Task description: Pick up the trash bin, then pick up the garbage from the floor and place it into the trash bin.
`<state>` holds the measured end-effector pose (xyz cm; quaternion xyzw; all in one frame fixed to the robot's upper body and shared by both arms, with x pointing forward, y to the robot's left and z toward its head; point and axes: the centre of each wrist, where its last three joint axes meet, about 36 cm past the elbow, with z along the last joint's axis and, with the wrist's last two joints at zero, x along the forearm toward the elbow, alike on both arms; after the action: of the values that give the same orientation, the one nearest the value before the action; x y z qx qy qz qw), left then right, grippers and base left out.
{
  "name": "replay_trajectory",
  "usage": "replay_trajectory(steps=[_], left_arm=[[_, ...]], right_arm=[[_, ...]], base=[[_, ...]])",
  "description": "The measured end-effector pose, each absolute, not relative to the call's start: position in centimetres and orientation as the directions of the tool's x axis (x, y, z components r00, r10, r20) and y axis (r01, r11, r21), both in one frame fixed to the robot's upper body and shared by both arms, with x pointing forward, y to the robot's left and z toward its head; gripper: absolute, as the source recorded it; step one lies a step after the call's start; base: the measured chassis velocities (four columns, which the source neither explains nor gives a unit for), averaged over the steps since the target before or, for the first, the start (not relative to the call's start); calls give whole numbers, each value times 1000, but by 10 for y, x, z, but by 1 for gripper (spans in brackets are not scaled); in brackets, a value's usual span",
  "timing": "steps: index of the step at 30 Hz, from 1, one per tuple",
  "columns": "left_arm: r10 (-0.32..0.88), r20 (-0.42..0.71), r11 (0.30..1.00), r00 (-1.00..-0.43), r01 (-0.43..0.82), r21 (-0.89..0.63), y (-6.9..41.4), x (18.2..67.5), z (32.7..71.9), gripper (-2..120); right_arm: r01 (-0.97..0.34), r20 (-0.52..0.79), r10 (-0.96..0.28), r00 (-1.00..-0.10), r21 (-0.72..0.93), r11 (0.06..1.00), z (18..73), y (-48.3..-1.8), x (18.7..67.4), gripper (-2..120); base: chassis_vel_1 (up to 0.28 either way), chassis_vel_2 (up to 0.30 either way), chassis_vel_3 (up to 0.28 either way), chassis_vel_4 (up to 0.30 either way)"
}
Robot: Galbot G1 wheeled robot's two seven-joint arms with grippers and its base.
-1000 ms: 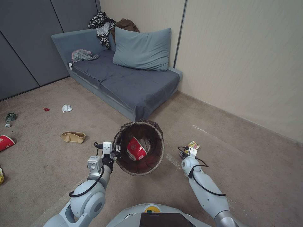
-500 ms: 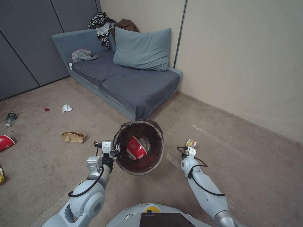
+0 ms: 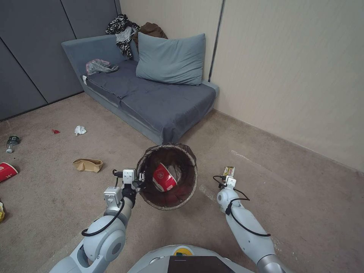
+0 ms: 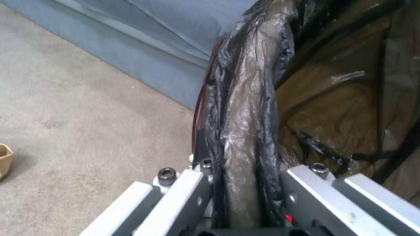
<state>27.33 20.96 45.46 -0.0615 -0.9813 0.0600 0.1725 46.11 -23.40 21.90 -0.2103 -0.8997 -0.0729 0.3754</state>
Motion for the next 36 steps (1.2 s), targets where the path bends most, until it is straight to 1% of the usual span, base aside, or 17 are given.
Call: replay_trajectory(steps=[1,6,7,8,10,11,15,16,19,20,23,24,28,29,32,33,36], left_arm=[[141,331,985,-933,100,-139,210,273,455,2],[149,337,984,-930,107,-141,209,273,455,2],[151,339,984,-928,109,-142,209,273,454,2],[151,339,984,-928,109,-142,209,273,454,2],[155,345,984,-926,112,-141,209,273,454,2],[155,345,984,-926,112,-141,209,273,454,2],[165,366,982,-916,120,-144,210,272,452,2],[165,366,982,-916,120,-144,210,272,452,2],[172,378,981,-910,123,-151,209,272,450,2],[172,378,981,-910,123,-151,209,272,450,2],[174,387,981,-905,124,-152,208,272,447,2],[174,387,981,-905,124,-152,208,272,447,2],[176,395,981,-902,127,-148,206,271,443,2],[176,395,981,-902,127,-148,206,271,443,2],[178,400,981,-899,129,-146,204,270,440,2],[178,400,981,-899,129,-146,204,270,440,2],[178,402,981,-898,130,-145,204,270,438,2]], right_arm=[[433,706,324,-630,-27,901,219,-234,461,0],[453,625,350,-698,7,891,252,-237,461,0],[456,583,361,-727,18,890,262,-238,461,0],[456,583,361,-727,18,890,262,-238,461,0],[451,485,379,-788,37,891,282,-243,459,0],[451,485,379,-788,37,891,282,-243,459,0],[386,282,347,-894,98,917,325,-248,448,0],[386,282,347,-894,98,917,325,-248,448,0],[288,126,271,-954,147,946,362,-248,436,0],[288,126,271,-954,147,946,362,-248,436,0],[164,-22,170,-985,160,973,401,-252,419,0],[164,-22,170,-985,160,973,401,-252,419,0],[4,-147,24,-989,134,991,437,-255,393,0],[4,-147,24,-989,134,991,437,-255,393,0],[-144,-228,-115,-967,116,983,459,-247,371,0],[-144,-228,-115,-967,116,983,459,-247,371,0],[-215,-261,-183,-948,100,971,469,-244,362,0]], base=[[0,0,0,0],[0,0,0,0],[0,0,0,0],[0,0,0,0],[0,0,0,0],[0,0,0,0],[0,0,0,0],[0,0,0,0],[0,0,0,0],[0,0,0,0],[0,0,0,0],[0,0,0,0],[0,0,0,0],[0,0,0,0],[0,0,0,0],[0,0,0,0],[0,0,0,0]])
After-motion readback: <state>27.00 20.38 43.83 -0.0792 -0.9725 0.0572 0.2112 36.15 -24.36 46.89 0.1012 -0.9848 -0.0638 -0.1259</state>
